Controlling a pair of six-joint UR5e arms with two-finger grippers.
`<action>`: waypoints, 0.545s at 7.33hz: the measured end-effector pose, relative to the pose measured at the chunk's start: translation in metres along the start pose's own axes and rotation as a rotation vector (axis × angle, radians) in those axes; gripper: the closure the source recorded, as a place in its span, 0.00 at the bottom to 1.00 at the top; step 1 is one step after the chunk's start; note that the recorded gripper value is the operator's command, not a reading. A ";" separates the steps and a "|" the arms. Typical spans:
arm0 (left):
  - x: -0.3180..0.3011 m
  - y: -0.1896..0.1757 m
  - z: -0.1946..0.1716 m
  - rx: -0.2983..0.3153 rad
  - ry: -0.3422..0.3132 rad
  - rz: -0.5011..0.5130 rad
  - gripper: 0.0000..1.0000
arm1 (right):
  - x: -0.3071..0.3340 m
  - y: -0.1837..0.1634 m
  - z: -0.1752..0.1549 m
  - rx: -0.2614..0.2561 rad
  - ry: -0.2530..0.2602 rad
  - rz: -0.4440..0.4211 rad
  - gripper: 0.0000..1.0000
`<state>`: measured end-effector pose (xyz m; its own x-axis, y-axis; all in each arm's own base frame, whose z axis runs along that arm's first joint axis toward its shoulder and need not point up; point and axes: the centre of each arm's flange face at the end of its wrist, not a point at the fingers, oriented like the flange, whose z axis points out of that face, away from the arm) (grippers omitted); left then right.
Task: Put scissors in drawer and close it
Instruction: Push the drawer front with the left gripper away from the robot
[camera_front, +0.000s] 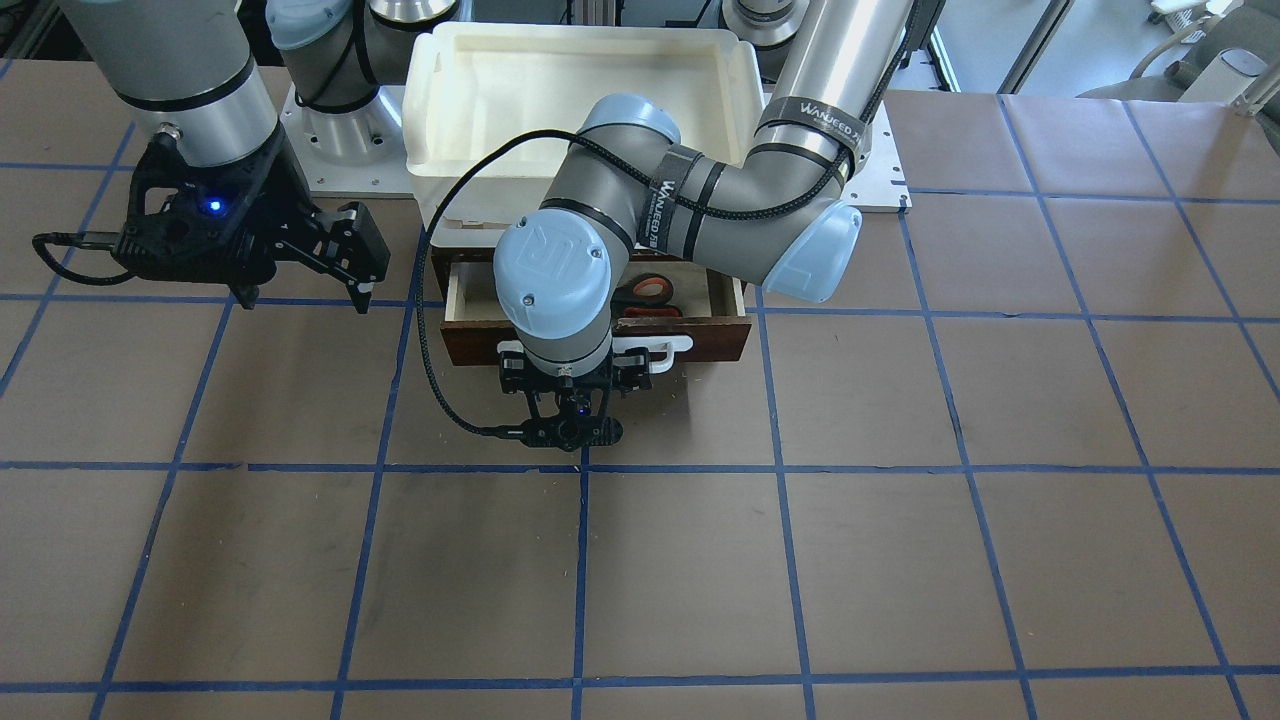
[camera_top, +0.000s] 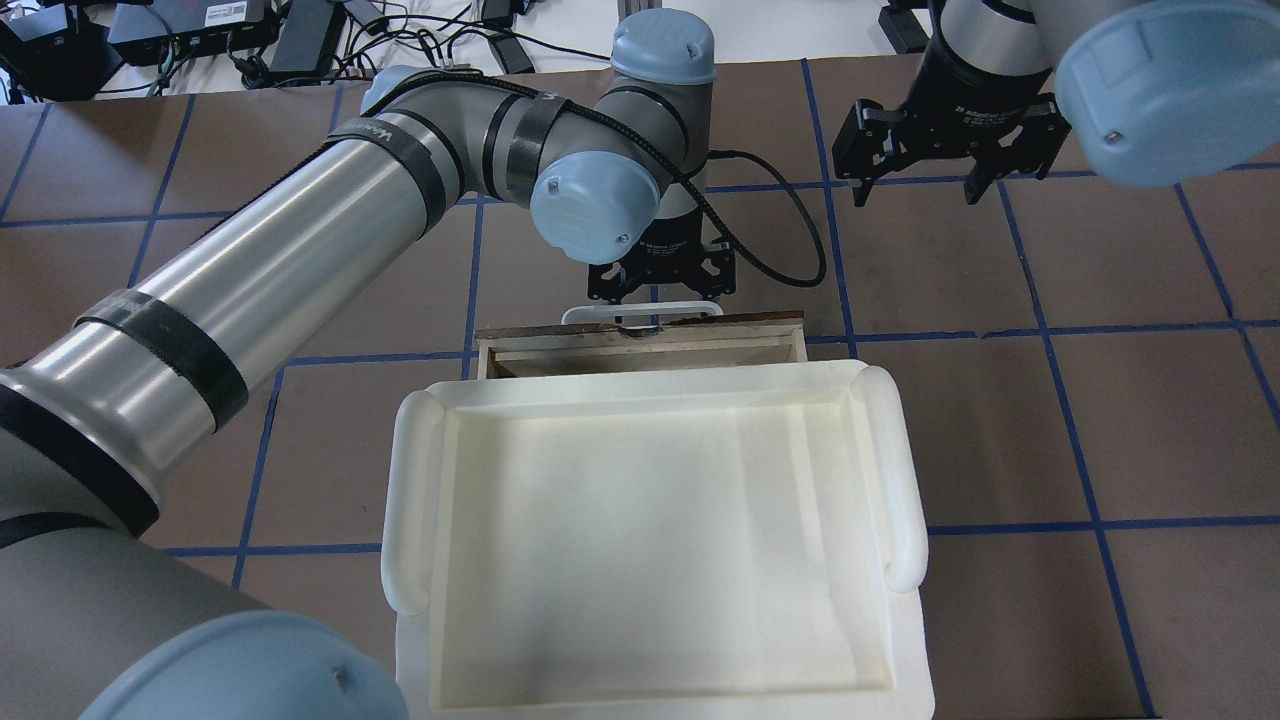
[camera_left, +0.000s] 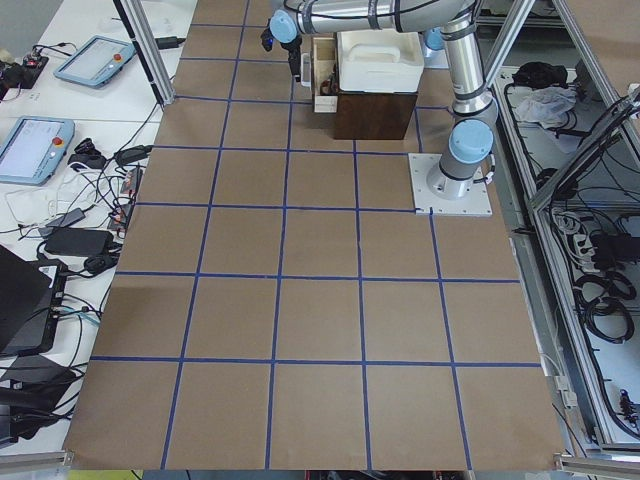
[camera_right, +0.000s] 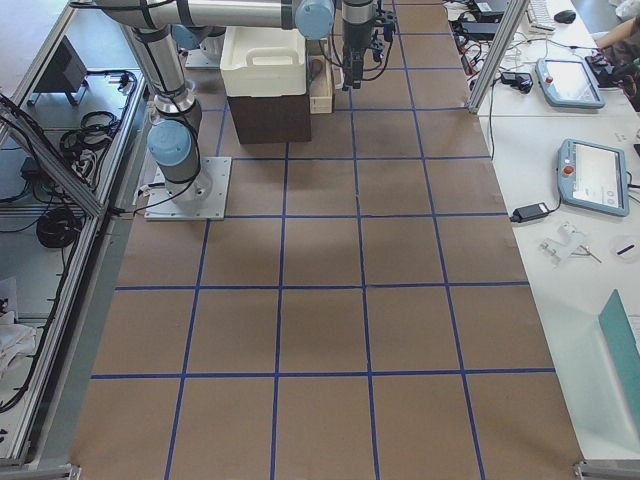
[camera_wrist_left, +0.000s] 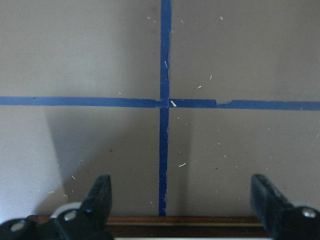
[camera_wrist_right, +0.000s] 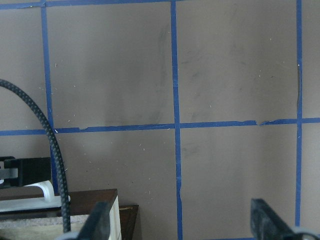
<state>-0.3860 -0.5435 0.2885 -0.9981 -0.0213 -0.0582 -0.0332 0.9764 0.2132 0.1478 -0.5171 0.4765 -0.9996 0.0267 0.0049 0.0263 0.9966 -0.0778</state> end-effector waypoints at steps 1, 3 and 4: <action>-0.004 0.009 0.001 -0.020 -0.008 0.000 0.00 | 0.000 0.000 0.000 -0.001 0.000 0.000 0.00; -0.010 0.028 0.007 -0.058 -0.027 0.002 0.00 | 0.000 0.000 0.001 -0.001 0.000 0.000 0.00; -0.011 0.036 0.010 -0.069 -0.033 0.005 0.00 | 0.000 0.000 0.001 0.000 0.000 0.001 0.00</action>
<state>-0.3760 -0.5058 0.2876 -0.9960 -0.0082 -0.0891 -0.0330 0.9594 0.2801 0.1476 -0.5172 0.4760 -0.9996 0.0277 0.0049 0.0272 0.9966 -0.0783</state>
